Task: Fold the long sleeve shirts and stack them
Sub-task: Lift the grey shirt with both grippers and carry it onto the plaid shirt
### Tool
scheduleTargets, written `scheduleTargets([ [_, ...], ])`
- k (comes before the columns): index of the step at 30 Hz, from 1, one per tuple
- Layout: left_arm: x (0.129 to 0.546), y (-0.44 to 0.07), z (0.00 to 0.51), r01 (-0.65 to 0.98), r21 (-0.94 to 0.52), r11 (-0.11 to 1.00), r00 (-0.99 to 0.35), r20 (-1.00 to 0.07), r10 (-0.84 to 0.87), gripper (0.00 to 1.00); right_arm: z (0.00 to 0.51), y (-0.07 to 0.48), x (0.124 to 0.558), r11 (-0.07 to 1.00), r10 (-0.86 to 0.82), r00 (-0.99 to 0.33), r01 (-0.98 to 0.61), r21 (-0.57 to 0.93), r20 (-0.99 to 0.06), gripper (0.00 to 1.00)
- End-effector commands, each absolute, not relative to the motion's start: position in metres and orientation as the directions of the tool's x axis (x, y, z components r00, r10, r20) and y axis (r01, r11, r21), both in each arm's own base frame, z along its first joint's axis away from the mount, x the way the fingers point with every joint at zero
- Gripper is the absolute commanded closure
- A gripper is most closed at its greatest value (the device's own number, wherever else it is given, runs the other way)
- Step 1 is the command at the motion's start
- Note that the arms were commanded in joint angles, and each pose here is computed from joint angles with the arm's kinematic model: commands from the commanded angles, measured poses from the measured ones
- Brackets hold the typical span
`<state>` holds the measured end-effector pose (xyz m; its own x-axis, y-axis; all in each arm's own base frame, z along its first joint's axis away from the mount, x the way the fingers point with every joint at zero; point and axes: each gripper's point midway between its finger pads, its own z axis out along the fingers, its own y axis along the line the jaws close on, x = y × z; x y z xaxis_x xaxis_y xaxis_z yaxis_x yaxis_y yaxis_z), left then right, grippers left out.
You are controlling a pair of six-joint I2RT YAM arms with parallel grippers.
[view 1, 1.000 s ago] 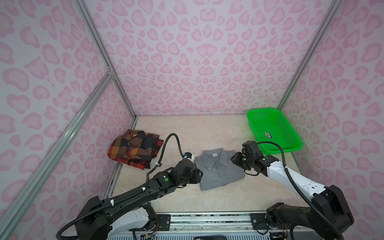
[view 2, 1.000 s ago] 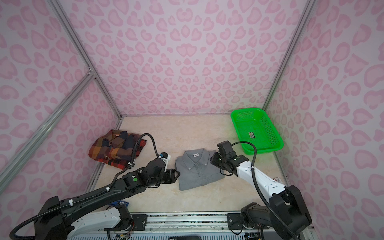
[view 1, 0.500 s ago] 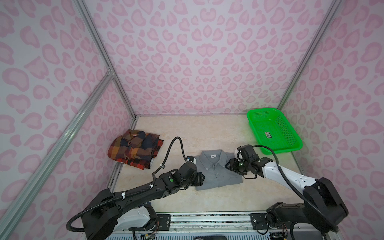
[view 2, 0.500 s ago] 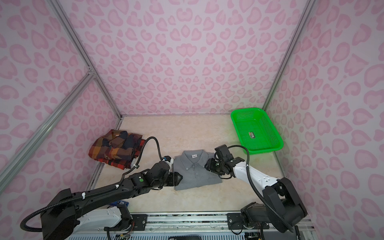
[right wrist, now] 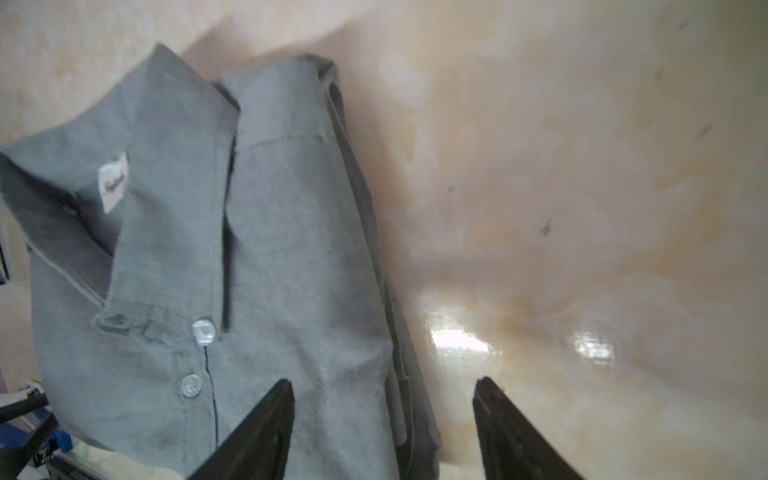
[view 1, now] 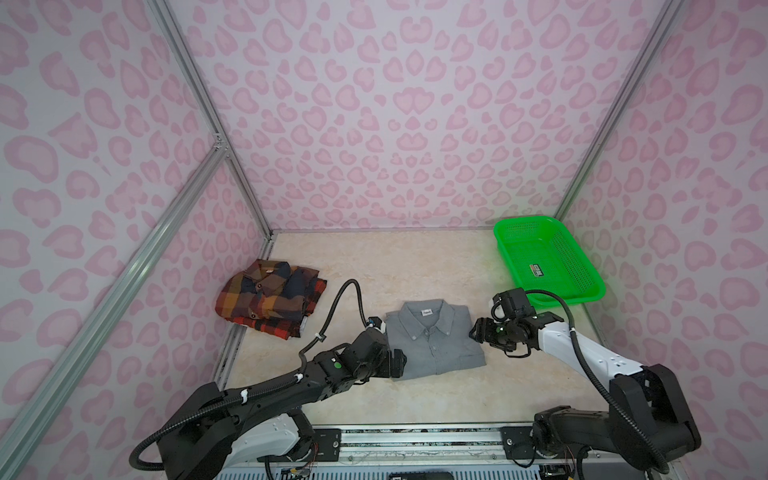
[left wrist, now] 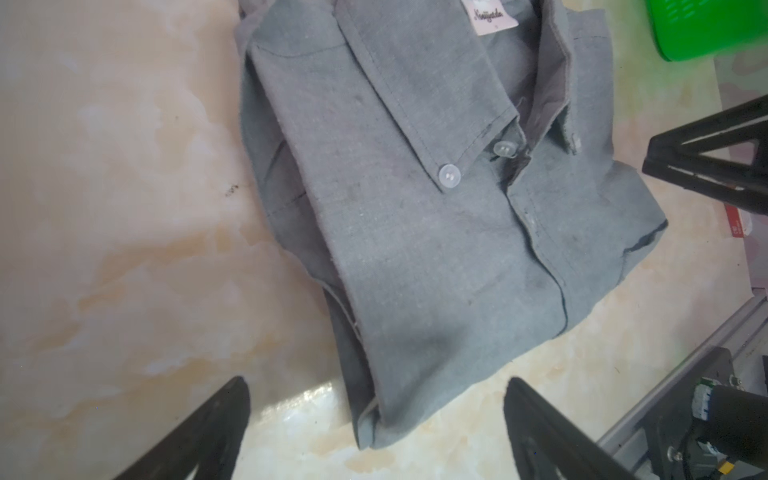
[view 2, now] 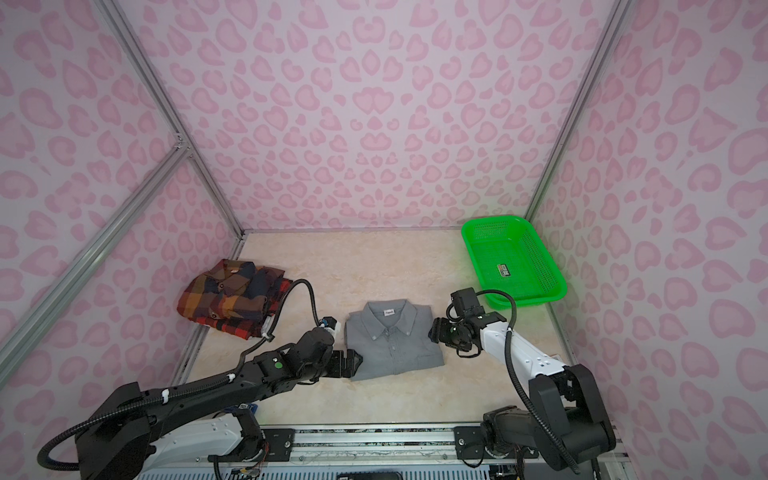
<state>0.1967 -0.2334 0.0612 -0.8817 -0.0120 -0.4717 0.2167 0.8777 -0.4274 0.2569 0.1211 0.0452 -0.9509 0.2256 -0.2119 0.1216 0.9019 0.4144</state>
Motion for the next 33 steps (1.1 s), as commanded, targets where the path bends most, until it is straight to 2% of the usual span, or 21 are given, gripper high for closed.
scheduleTargets([
  [1,0.204,-0.253,0.064,0.27,-0.47,0.84,-0.868,-0.497,0.001,0.01,0.044,0.142,0.263,0.874,0.184,-0.954,0.047,0.485,-0.239,0.3],
  [5,0.208,-0.256,0.048,0.253,-0.465,0.848,-0.882,-0.472,0.004,0.05,0.023,0.157,0.257,0.877,0.147,-0.966,0.028,0.479,-0.212,0.32],
  [8,0.212,-0.258,0.04,0.236,-0.458,0.857,-0.888,-0.459,-0.001,0.1,0.01,0.164,0.251,0.876,0.14,-0.973,0.035,0.481,-0.183,0.41],
  [11,0.214,-0.262,0.031,0.23,-0.469,0.852,-0.896,-0.445,-0.003,0.23,-0.001,0.171,0.245,0.872,0.132,-0.977,0.035,0.489,-0.166,0.49],
  [12,0.215,-0.265,0.029,0.228,-0.479,0.848,-0.899,-0.437,-0.006,0.3,-0.005,0.175,0.242,0.871,0.121,-0.98,0.03,0.49,-0.155,0.52],
  [14,0.216,-0.27,0.027,0.226,-0.491,0.841,-0.905,-0.426,-0.006,0.52,-0.009,0.185,0.238,0.864,0.101,-0.985,0.015,0.503,-0.143,0.59],
  [17,0.222,-0.27,0.033,0.218,-0.491,0.844,-0.898,-0.438,-0.023,0.83,-0.007,0.205,0.232,0.858,0.051,-0.987,-0.035,0.513,-0.152,0.74],
  [18,0.225,-0.267,0.036,0.216,-0.483,0.848,-0.894,-0.447,-0.027,0.91,-0.003,0.213,0.232,0.852,0.036,-0.986,-0.056,0.521,-0.164,0.79],
  [19,0.228,-0.263,0.041,0.215,-0.476,0.853,-0.889,-0.457,-0.032,0.96,0.001,0.22,0.233,0.846,0.027,-0.984,-0.071,0.529,-0.176,0.85],
  [21,0.234,-0.253,0.051,0.205,-0.47,0.858,-0.878,-0.476,-0.051,0.96,0.011,0.235,0.234,0.831,0.019,-0.981,-0.093,0.549,-0.194,0.99],
  [27,0.259,-0.215,0.113,0.177,-0.47,0.865,-0.821,-0.555,-0.134,0.96,0.083,0.303,0.253,0.76,-0.045,-0.939,-0.254,0.598,-0.342,1.0],
  [33,0.281,-0.149,0.179,0.095,-0.411,0.907,-0.752,-0.627,-0.205,0.96,0.152,0.379,0.282,0.655,-0.074,-0.896,-0.374,0.656,-0.438,1.0],
])
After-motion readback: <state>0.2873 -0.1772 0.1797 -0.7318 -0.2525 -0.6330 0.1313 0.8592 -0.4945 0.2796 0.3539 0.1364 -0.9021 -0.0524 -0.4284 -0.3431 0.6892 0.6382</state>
